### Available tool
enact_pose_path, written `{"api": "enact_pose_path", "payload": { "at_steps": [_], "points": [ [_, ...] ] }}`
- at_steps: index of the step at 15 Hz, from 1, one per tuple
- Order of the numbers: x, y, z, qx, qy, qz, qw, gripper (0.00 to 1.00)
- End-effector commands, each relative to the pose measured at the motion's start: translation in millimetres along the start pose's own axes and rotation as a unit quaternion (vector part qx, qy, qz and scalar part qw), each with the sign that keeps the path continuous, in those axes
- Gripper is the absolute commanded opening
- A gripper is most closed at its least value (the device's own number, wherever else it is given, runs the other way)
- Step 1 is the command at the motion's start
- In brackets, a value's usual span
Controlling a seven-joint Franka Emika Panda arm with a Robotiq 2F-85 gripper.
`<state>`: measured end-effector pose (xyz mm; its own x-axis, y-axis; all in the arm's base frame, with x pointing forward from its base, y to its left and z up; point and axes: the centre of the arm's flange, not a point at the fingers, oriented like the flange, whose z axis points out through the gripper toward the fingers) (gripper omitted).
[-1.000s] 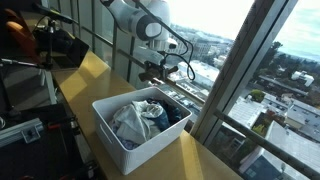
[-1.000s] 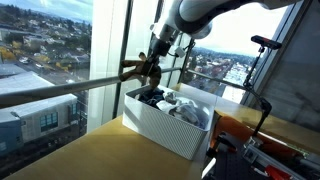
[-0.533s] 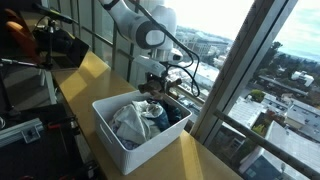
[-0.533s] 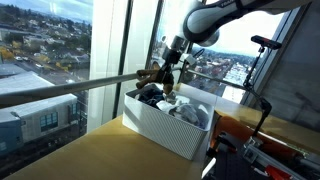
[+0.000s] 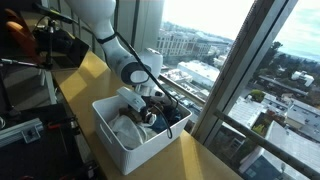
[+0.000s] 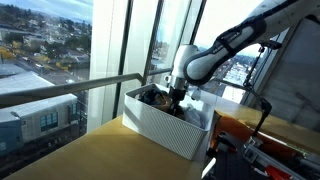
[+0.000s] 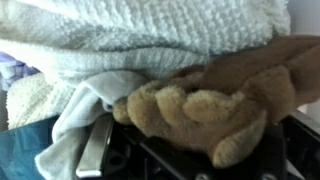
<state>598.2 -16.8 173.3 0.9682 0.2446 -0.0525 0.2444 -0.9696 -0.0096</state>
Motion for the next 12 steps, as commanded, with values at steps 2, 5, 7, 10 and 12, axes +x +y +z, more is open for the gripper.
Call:
{"api": "enact_pose_path", "payload": {
  "at_steps": [2,5,7,10,12],
  "points": [
    [-1.6,13.7,-20.9,-0.009,0.009,0.010,0.9999,0.61],
    [0.5,19.2,-79.4,-0.016,0.047,0.009,0.9987,0.84],
    [0.3,16.2,-113.7,-0.019,0.070,0.004,0.9974,0.97],
    [2.5,8.9,-150.0,-0.029,0.096,-0.001,0.9949,1.00],
    [0.9,8.4,-162.5,-0.033,0.104,-0.002,0.9940,1.00]
  ]
}}
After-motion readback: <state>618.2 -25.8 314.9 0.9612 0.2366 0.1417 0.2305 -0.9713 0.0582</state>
